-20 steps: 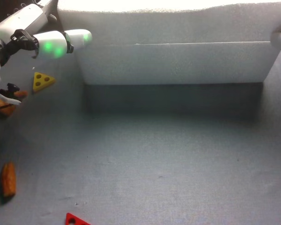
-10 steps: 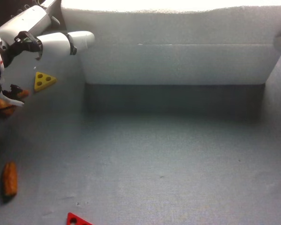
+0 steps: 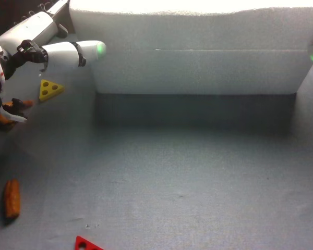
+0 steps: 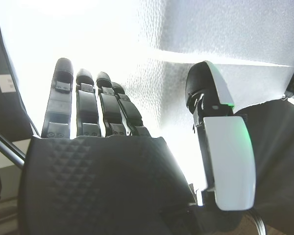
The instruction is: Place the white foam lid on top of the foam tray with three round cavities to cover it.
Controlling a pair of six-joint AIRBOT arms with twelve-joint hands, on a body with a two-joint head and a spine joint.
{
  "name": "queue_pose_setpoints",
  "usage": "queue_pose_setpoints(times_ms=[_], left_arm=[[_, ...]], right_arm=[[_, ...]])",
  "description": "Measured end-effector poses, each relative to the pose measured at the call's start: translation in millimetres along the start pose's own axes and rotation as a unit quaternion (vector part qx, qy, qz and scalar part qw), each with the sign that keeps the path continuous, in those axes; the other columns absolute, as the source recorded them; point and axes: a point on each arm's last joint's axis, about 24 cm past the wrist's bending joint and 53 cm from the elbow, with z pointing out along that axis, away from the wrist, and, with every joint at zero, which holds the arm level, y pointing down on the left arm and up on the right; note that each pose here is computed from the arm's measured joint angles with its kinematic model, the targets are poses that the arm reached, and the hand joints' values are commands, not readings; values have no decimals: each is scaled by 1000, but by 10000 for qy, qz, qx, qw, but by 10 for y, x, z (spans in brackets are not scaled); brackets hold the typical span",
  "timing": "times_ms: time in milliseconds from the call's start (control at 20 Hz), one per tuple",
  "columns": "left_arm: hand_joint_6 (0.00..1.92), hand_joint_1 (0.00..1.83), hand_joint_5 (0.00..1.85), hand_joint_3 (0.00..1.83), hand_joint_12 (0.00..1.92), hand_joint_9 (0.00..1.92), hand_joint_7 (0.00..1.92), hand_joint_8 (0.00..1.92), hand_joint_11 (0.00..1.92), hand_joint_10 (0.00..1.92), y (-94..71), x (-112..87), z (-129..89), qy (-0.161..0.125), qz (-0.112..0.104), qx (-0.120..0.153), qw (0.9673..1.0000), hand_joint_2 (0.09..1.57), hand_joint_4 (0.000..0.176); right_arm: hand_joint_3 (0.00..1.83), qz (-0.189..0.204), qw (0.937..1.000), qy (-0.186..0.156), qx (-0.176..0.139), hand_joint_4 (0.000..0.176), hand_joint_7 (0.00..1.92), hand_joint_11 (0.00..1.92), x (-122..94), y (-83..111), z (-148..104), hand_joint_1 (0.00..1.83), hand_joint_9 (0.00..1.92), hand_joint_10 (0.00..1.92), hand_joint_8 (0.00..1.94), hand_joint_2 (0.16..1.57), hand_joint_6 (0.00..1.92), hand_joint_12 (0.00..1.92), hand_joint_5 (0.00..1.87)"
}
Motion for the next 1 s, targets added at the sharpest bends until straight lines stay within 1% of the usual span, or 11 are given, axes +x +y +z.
queue_pose_setpoints(times_ms=[50,100,250,300,400,450,500,550,700,900,1000], left_arm=[[0,383,17,0,1039,4,0,0,0,1,0,1,0,2,3,1,10000,1156,11],[0,364,19,1,963,0,0,0,0,0,3,2,-1,4,4,-2,10000,1159,4],[0,380,10,2,973,0,0,0,0,0,15,5,-13,26,46,-14,10000,1165,0],[0,376,8,0,972,0,0,0,0,0,42,15,-34,47,61,-43,10000,1162,6],[0,391,4,3,913,0,0,0,0,0,73,29,-42,74,69,-99,9999,1167,0],[4,395,13,1,910,0,0,0,0,0,89,33,-49,89,87,-122,9998,1164,0],[2,398,15,0,876,0,0,0,0,0,102,49,-66,105,82,-131,9998,1162,0],[2,389,15,1,871,0,0,0,0,0,131,72,-84,146,100,-176,9997,1163,0],[1,401,14,0,863,0,0,0,0,0,190,103,-119,195,127,-252,9994,1162,0],[0,411,5,0,646,0,0,0,0,0,214,87,-144,197,150,-287,9993,1167,3],[0,399,0,2,665,0,0,0,0,0,202,78,-155,199,162,-278,9993,1164,0]], right_arm=[[0,-25,10000,11,19,0,0,0,5,-21,-9,566,0,0,0,1203,0,354,0],[0,-33,10000,30,32,0,0,0,17,-30,-12,568,0,0,0,1208,0,305,0],[0,-77,9998,96,131,0,0,0,39,-103,-47,601,0,0,0,1209,0,42,0],[1,-102,9997,152,185,0,0,0,69,-140,-66,602,0,0,0,1214,0,8,0],[3,-124,9992,242,276,0,0,0,119,-204,-86,568,0,0,0,1219,0,0,0],[6,-126,9988,305,348,0,0,0,155,-250,-104,603,0,0,0,1230,0,0,0],[6,-140,9986,335,373,0,0,0,170,-265,-113,557,0,0,0,1231,0,0,0],[7,-160,9984,367,399,0,0,0,181,-275,-123,576,0,0,0,1239,0,0,0],[10,-211,9983,348,418,0,0,0,139,-281,-143,554,0,0,0,1257,0,0,0],[0,-258,9981,360,433,0,0,0,130,-288,-179,576,0,0,0,1218,0,0,0],[0,-288,9981,336,433,0,0,0,83,-281,-205,625,0,0,0,1231,0,0,0]])
